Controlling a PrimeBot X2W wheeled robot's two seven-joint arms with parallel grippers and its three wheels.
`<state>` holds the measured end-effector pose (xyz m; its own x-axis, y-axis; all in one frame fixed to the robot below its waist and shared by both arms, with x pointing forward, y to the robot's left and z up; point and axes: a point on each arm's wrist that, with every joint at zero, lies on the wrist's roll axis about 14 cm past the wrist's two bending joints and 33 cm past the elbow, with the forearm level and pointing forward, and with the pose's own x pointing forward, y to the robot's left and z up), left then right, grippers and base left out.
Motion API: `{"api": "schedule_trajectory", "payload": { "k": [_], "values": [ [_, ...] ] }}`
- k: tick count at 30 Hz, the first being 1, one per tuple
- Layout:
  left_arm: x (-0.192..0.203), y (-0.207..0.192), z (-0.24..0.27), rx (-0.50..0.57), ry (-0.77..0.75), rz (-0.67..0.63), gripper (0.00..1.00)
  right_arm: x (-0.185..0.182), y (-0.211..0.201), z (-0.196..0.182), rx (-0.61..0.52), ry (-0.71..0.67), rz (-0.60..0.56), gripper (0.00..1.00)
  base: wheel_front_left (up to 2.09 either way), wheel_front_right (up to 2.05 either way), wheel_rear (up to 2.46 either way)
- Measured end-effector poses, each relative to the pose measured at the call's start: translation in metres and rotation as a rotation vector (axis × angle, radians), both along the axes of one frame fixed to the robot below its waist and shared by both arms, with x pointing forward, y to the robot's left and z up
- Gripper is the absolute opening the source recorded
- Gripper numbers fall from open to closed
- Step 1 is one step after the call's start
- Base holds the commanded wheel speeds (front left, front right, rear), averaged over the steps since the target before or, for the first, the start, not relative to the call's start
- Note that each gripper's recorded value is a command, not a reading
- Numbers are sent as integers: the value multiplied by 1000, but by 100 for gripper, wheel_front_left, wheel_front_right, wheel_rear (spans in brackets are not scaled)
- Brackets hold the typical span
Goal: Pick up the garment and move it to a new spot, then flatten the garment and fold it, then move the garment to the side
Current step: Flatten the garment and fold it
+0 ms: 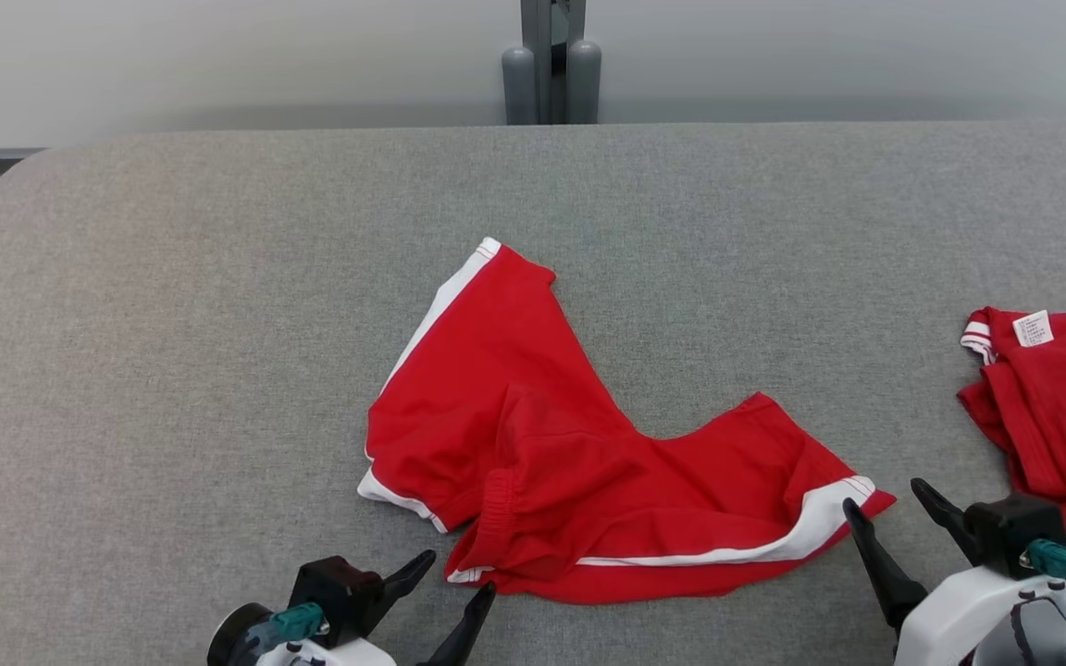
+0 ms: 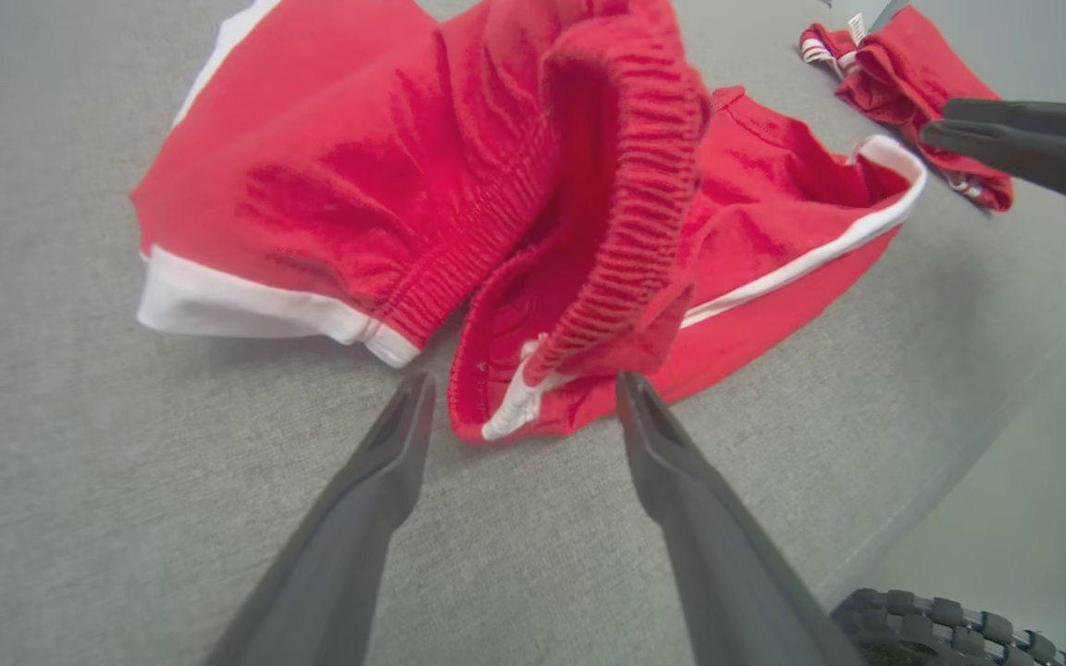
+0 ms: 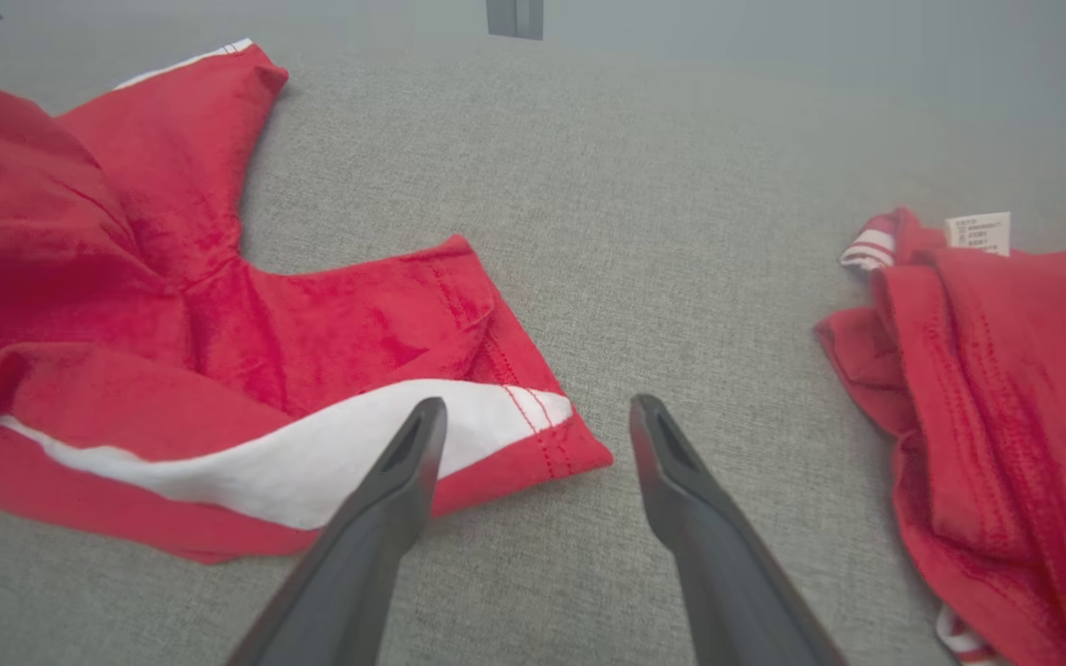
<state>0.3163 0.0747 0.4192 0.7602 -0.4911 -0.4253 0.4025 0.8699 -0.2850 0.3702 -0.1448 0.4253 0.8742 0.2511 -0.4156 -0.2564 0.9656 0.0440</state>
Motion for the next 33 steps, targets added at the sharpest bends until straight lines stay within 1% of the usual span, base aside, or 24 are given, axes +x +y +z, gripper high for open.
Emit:
{"api": "schedule_trajectory", "payload": {
  "k": [7, 8, 10, 11, 12, 13, 14, 15, 18, 23, 28, 33],
  "values": [
    [4, -3, -21, -14, 75, -10, 100, 12, 9, -25, -2, 72, 52, 100, 0, 0, 0],
    [4, -4, -24, -17, 85, -10, 99, 13, 11, -29, 1, 84, 61, 100, 0, 0, 0],
    [7, -3, -28, -12, 96, -10, 49, 14, 14, -35, 5, 104, 72, 100, 0, 0, 0],
    [8, -3, -30, -18, 104, -9, 31, 14, 16, -38, 5, 113, 80, 100, 0, 0, 0],
    [9, -3, -31, -19, 104, -7, 31, 14, 17, -40, 9, 122, 85, 100, 0, 0, 0],
    [11, -2, -32, -20, 105, -6, 5, 14, 18, -42, 13, 126, 88, 100, 0, 0, 0],
    [11, -2, -34, -24, 111, -5, 0, 14, 20, -43, 21, 129, 89, 0, 0, 0, 0],
    [11, -3, -35, -21, 113, -9, 0, 13, 20, -46, 25, 146, 88, 0, 0, 0, 0],
    [16, -2, -32, -25, 94, -9, 0, 17, 15, -41, 39, 117, 72, 0, 0, 0, 0],
    [29, 4, -14, -28, 23, 20, 0, 23, 9, -18, 82, 28, 25, 0, 0, 0, 0],
    [46, 14, 19, -38, -92, 57, 0, 30, 2, 14, 122, -90, -25, 0, 0, 0, 0],
    [63, 24, 64, -49, -237, 104, 0, 38, -2, 57, 169, -244, -66, 0, 0, 0, 0]
  ]
}}
